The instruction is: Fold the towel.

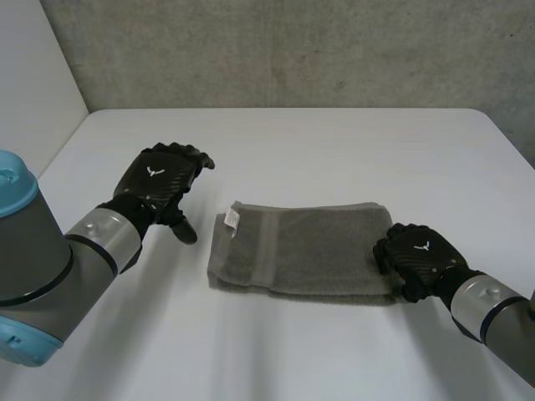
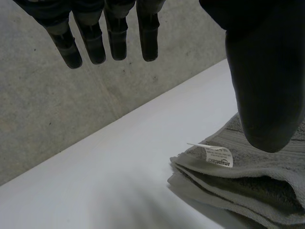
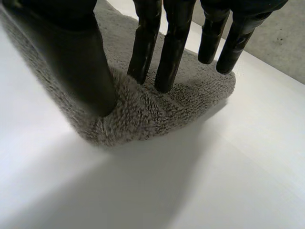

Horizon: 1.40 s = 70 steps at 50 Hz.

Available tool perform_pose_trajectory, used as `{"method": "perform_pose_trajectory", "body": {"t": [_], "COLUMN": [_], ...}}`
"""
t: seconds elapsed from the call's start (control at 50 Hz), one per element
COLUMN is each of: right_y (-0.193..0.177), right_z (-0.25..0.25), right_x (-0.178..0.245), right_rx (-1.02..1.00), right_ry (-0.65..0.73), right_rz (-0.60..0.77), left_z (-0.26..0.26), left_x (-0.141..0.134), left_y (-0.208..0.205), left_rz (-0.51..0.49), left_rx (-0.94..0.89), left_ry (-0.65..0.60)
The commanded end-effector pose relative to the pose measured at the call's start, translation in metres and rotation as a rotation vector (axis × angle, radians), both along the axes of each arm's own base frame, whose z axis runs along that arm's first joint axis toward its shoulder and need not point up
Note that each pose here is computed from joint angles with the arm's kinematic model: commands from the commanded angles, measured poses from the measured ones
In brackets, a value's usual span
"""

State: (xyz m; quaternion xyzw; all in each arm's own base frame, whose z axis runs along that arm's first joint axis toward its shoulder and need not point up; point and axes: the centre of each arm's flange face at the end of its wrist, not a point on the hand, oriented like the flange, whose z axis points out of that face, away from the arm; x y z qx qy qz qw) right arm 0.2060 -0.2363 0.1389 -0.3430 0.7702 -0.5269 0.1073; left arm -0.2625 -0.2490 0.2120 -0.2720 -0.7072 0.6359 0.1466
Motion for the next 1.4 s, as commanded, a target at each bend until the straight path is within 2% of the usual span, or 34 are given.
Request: {"method": "perform_pose_trajectory", "body": {"t": [0.02, 0.18, 0.34, 0.38, 0.4, 0.44, 0.5, 0.54, 0.56, 0.6, 0.7, 0.92, 1.04, 1.24, 1.32, 1.4], "right_y": [-0.007, -0.011, -0.03, -0.015, -0.015, 0.001, 0.009, 0.029, 0.029, 0.047, 0.062, 0.063, 0.06, 0.053, 0.054, 0.059], "right_z": [-0.01, -0.003, 0.052, 0.072, 0.072, 0.085, 0.085, 0.083, 0.083, 0.075, 0.049, 0.004, 0.003, 0.037, 0.033, 0.005], "right_x": [-0.004, -0.004, 0.01, 0.044, 0.045, 0.075, 0.089, 0.12, 0.12, 0.147, 0.172, 0.204, 0.21, 0.216, 0.216, 0.216], "right_rx": [-0.008, -0.029, -0.182, -0.207, -0.207, -0.224, -0.225, -0.245, -0.245, -0.253, -0.213, -0.159, -0.155, -0.184, -0.17, -0.109], "right_ry": [0.02, 0.016, -0.016, -0.044, -0.044, -0.062, -0.053, -0.034, -0.034, -0.024, -0.011, 0.008, -0.042, -0.169, -0.167, -0.134], "right_rz": [-0.043, -0.046, -0.006, 0.137, 0.138, 0.263, 0.317, 0.431, 0.431, 0.522, 0.594, 0.615, 0.596, 0.559, 0.561, 0.572], "left_z": [-0.003, -0.003, -0.001, 0.001, 0.001, 0.002, 0.006, 0.009, 0.009, 0.01, 0.018, 0.025, 0.025, 0.026, 0.026, 0.027], "left_x": [0.001, 0.001, 0.002, 0.004, 0.004, 0.005, 0.006, 0.011, 0.011, 0.013, 0.022, 0.031, 0.03, 0.03, 0.031, 0.03], "left_y": [0.0, 0.0, -0.001, -0.002, -0.002, -0.002, -0.002, -0.006, -0.006, -0.007, -0.013, -0.02, -0.02, -0.021, -0.021, -0.019], "left_rz": [0.002, 0.002, 0.007, 0.013, 0.013, 0.018, 0.024, 0.044, 0.044, 0.054, 0.09, 0.126, 0.125, 0.127, 0.127, 0.122], "left_rx": [0.01, 0.007, 0.001, -0.005, -0.005, -0.006, -0.019, -0.023, -0.023, -0.028, -0.046, -0.044, -0.041, -0.056, -0.057, -0.059], "left_ry": [-0.004, -0.003, 0.0, 0.002, 0.002, 0.002, 0.007, 0.011, 0.011, 0.014, 0.031, 0.08, 0.081, 0.086, 0.086, 0.087]}}
